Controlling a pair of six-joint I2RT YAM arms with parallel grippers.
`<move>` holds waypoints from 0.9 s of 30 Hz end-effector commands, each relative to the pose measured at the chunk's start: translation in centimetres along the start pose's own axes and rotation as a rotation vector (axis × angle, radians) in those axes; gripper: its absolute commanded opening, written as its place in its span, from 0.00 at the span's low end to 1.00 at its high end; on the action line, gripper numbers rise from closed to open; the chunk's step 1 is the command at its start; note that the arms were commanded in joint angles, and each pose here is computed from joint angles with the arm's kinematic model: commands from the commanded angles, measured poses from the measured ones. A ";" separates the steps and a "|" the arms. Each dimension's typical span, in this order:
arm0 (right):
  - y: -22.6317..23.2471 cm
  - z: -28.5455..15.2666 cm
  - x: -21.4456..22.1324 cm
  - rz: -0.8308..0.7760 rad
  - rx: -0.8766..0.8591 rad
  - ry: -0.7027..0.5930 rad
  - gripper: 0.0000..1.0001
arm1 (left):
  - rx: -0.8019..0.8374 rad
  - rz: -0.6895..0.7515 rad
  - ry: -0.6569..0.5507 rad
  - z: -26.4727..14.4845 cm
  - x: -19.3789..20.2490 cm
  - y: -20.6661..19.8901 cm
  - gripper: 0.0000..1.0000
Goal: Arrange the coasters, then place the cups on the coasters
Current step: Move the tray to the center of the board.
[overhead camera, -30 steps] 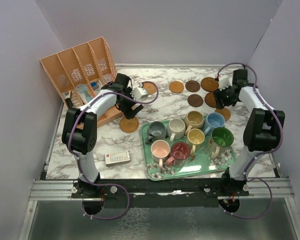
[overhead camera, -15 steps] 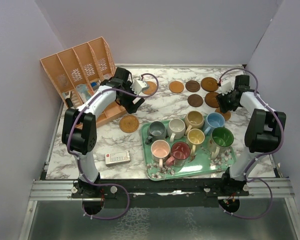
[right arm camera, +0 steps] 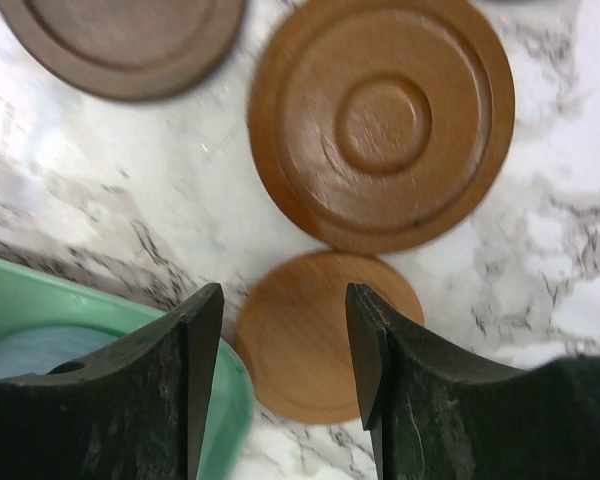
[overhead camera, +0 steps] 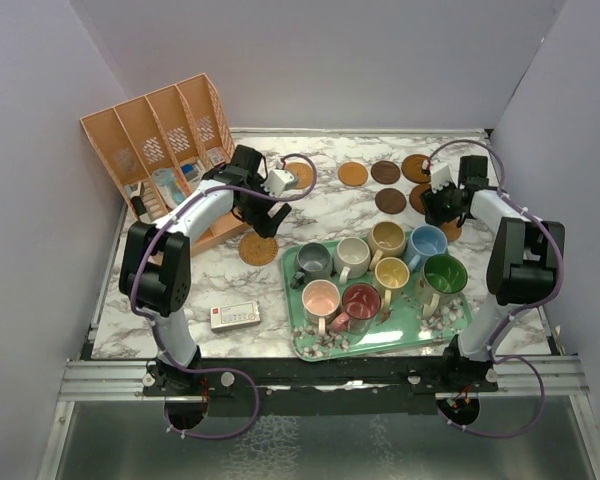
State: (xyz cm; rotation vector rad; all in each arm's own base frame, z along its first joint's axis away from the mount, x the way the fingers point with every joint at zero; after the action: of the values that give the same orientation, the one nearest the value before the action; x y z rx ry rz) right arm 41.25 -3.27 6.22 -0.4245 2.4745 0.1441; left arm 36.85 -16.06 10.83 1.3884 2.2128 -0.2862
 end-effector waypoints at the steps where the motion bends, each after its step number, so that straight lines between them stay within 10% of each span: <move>1: 2.5 1.2 -3.0 -0.021 -0.079 -0.062 0.53 | -0.053 -0.031 -0.083 -1.7 -1.9 0.4 0.87; 27: 5.5 2.1 3.0 -0.229 -0.167 0.173 0.50 | -0.050 -0.053 -0.040 0.3 -1.1 1.0 0.87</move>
State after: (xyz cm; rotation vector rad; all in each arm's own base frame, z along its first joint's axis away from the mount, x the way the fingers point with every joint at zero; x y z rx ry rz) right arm 42.47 1.68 4.09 -0.6961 2.4620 0.1919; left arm 37.29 -16.37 10.51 1.3010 2.2374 -0.2941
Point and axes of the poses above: each gripper's point midway between its finger pads, its own z axis out along the fingers, its own y axis along the line the jaws close on, x = y × z, the point moved 2 cm from there along -z, back along the fingers, and after that the axes turned 13 degrees about z, right-handed, at the moved point
